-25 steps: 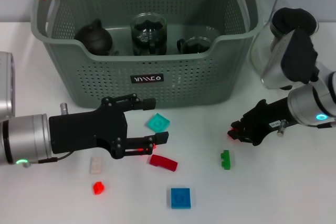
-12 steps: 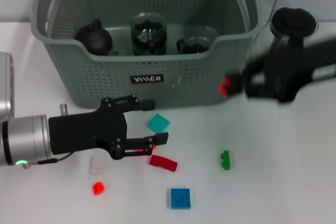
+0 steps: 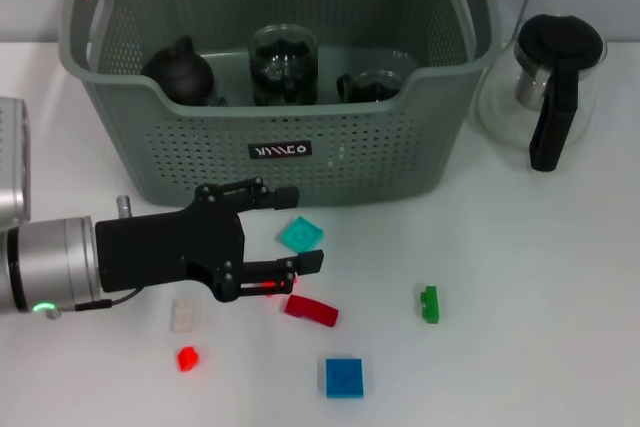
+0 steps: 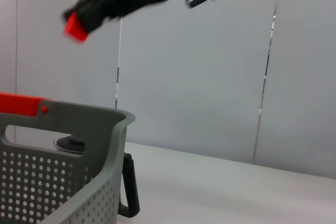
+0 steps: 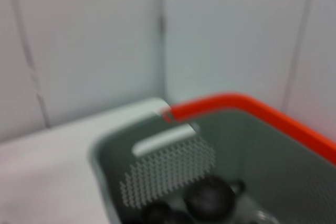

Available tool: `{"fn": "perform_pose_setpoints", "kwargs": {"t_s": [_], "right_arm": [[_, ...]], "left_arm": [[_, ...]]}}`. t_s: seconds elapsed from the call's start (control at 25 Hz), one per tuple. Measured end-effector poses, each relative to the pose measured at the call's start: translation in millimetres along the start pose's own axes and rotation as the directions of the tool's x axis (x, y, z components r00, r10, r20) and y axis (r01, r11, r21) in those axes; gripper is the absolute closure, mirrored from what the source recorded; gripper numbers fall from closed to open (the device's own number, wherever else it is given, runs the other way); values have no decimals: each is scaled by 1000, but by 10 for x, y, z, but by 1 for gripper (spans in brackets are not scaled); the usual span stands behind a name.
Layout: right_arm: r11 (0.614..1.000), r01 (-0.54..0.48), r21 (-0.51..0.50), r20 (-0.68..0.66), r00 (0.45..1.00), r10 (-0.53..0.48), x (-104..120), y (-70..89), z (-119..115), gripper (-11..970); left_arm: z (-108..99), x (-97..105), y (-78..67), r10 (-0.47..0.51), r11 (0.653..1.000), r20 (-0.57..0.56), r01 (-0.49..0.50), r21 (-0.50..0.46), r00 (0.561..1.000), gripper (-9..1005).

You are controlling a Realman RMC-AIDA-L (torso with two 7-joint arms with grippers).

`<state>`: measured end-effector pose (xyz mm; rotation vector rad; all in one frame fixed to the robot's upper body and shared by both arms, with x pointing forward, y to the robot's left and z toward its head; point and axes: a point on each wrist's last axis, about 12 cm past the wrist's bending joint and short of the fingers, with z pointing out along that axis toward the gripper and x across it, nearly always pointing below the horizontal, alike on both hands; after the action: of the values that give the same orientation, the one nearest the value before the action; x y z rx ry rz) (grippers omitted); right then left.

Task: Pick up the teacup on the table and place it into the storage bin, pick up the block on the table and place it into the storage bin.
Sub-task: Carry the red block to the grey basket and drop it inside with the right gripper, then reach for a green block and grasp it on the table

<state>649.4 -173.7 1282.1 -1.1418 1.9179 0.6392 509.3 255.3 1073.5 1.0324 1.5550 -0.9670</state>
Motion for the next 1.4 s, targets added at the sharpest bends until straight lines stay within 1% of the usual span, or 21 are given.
{"fn": "perform_pose_setpoints", "kwargs": {"t_s": [0.08,0.16,0.32,0.44,0.52,0.6,0.68,0.76,0.84,0.92,1.0,1.08,1.2,1.28,1.4], "right_arm": [[1000,-6,20,-54,998,7,2,-60,128,740],[999,-4,43,-83,997,8,11,-88,206,734],[998,18,67,-100,995,-11,25,-88,250,723],[997,28,65,-83,996,-23,16,-77,208,618],[998,43,46,-50,998,-40,19,-37,127,547],[998,69,-15,7,998,-68,51,62,-7,460],[989,102,-111,68,993,-95,118,190,-174,357],[972,126,-197,102,989,-108,233,283,-332,254],[949,130,-288,99,989,-106,443,369,-489,200],[930,101,-354,53,995,-88,681,433,-594,145],[927,46,-372,-29,998,-62,909,467,-621,91],[930,-2,-368,-128,991,-48,1139,497,-571,37],[938,-43,-343,-258,965,-50,1386,520,-419,25],[949,-47,-312,-319,946,-58,1494,518,-278,17],[961,-22,-277,-389,917,-91,1581,507,-60,13]], "left_arm": [[1,-1,1,0,1000,0,0,0,1000,258],[2,-1,1,-1,1000,1,1,0,1000,258],[-3,4,-2,-3,1000,0,3,-1,1000,259],[-5,6,-3,-3,1000,0,3,-2,1000,259],[-3,4,-2,-3,1000,0,3,-1,1000,260],[-1,1,0,-2,1000,0,2,-1,1000,260],[-2,-2,3,-1,1000,0,1,-1,1000,260],[-2,-3,5,0,1000,0,0,0,1000,260],[-3,-3,5,1,1000,-1,-1,-1,1000,261],[-3,-3,5,3,1000,-1,-3,-1,1000,261],[-5,-2,6,3,1000,-1,-3,-1,1000,261],[-8,-1,12,5,1000,-4,-5,-5,1000,262],[-7,1,21,7,1000,-8,-7,-10,1000,262],[-8,1,22,7,1000,-8,-7,-11,1000,262],[-7,2,22,6,1000,-9,-6,-11,1000,263]]}}
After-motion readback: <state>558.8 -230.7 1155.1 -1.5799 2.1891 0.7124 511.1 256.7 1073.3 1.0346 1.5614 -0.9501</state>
